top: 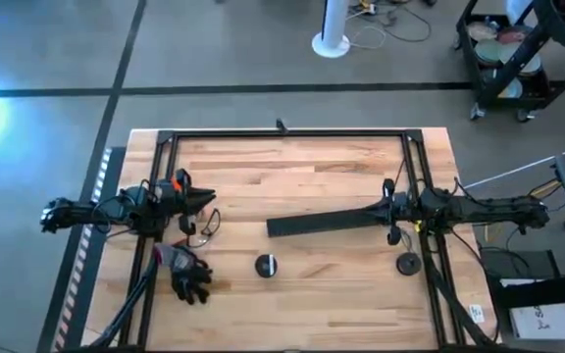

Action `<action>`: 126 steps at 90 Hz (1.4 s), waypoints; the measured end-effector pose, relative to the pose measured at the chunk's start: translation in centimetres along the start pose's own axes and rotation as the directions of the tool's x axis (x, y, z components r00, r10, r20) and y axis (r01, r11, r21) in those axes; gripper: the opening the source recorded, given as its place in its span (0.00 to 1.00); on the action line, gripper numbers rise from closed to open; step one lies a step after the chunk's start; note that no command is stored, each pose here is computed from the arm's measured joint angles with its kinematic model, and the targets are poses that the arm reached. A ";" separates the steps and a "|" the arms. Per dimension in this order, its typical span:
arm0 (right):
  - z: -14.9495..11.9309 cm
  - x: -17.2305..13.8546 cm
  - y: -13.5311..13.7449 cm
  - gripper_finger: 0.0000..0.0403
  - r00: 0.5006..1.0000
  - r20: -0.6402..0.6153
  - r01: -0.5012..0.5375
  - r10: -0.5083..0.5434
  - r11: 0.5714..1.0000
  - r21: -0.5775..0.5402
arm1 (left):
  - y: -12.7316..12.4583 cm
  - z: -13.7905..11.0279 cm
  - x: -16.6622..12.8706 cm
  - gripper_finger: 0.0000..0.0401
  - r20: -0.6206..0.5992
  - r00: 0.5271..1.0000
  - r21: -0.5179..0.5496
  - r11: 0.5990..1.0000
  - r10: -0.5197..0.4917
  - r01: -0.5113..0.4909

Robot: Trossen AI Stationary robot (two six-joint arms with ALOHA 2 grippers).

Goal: Ziptie cables
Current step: Return to Home Position

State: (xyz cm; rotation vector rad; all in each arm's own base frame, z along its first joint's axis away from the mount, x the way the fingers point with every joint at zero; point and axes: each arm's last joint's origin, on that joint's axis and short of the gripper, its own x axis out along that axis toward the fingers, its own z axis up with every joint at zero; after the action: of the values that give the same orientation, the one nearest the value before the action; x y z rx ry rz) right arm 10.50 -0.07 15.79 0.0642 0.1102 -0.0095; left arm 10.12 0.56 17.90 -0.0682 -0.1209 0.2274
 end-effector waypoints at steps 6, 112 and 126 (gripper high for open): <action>0.0 0.0 0.0 0.07 1.000 0.000 0.000 0.000 1.000 0.004 | 0.0 -0.1 0.1 0.11 -0.015 1.000 0.004 1.000 0.001 -0.001; -0.1 0.0 0.0 0.06 1.000 -0.005 0.001 -0.001 1.000 0.006 | -0.2 -2.3 1.3 0.12 -0.226 0.974 0.058 0.998 0.018 -0.005; -0.1 0.0 0.0 0.08 1.000 -0.005 0.001 -0.001 1.000 0.005 | -0.2 -2.4 1.3 0.12 -0.239 0.971 0.061 0.998 0.020 -0.005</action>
State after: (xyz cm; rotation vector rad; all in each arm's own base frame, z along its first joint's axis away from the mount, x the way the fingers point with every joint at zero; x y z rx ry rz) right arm 10.53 -0.07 15.73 0.0688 0.1151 -0.0108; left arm 11.74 0.54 15.66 -0.0360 0.1270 0.2338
